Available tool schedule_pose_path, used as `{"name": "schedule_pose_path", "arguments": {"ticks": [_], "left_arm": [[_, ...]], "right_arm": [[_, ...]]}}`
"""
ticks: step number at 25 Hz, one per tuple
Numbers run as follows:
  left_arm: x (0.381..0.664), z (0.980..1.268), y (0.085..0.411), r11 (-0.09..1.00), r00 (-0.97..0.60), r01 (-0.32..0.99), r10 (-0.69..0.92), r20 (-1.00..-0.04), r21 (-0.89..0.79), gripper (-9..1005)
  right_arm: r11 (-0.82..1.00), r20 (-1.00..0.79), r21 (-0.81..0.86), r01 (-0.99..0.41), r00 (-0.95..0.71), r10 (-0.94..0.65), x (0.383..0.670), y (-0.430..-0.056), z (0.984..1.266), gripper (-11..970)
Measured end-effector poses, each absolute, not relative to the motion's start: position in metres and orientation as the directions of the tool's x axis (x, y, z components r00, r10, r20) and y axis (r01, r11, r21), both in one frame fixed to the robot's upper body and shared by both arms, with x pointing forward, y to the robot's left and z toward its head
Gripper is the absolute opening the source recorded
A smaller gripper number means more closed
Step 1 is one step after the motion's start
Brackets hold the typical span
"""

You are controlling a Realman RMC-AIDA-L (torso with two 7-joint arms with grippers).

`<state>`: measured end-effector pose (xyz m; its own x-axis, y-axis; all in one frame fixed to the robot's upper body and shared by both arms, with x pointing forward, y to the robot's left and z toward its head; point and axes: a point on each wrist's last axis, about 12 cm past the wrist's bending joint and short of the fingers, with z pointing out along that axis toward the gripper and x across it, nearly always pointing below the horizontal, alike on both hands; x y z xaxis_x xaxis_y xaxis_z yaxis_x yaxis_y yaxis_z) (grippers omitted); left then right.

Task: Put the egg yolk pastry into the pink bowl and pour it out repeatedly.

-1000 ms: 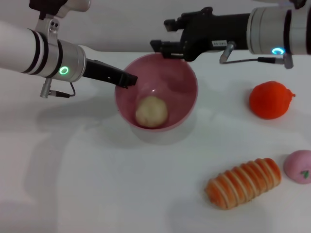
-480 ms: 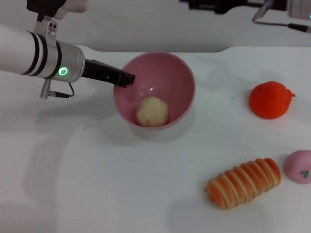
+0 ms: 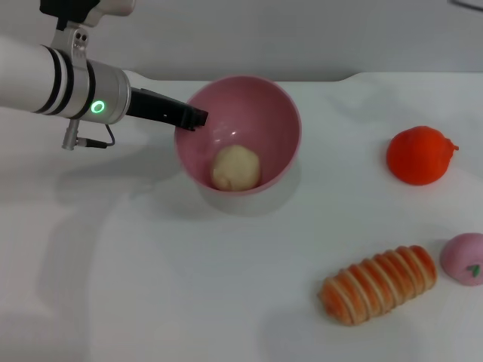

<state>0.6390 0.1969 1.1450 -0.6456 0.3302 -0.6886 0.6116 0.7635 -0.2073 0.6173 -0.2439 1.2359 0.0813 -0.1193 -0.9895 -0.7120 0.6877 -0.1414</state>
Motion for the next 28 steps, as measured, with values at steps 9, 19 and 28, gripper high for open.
{"name": "schedule_pose_path", "arguments": {"ticks": [9, 19, 28], "left_arm": [[0.638, 1.141, 0.196, 0.766, -0.654, 0.607, 0.33, -0.681, -0.212, 99], [0.638, 1.138, 0.197, 0.77, -0.66, 0.601, 0.325, -0.677, -0.216, 100], [0.64, 1.134, 0.204, 0.794, -0.642, 0.579, 0.305, -0.703, -0.184, 101]], "right_arm": [[0.825, -0.95, -0.082, -0.559, 0.295, 0.106, 0.605, -0.306, 1.214, 713], [0.919, -0.836, -0.098, -0.382, 0.532, 0.132, 0.57, -0.345, 1.187, 712], [0.953, -0.77, -0.1, -0.285, 0.629, 0.107, 0.565, -0.334, 1.168, 712]]}}
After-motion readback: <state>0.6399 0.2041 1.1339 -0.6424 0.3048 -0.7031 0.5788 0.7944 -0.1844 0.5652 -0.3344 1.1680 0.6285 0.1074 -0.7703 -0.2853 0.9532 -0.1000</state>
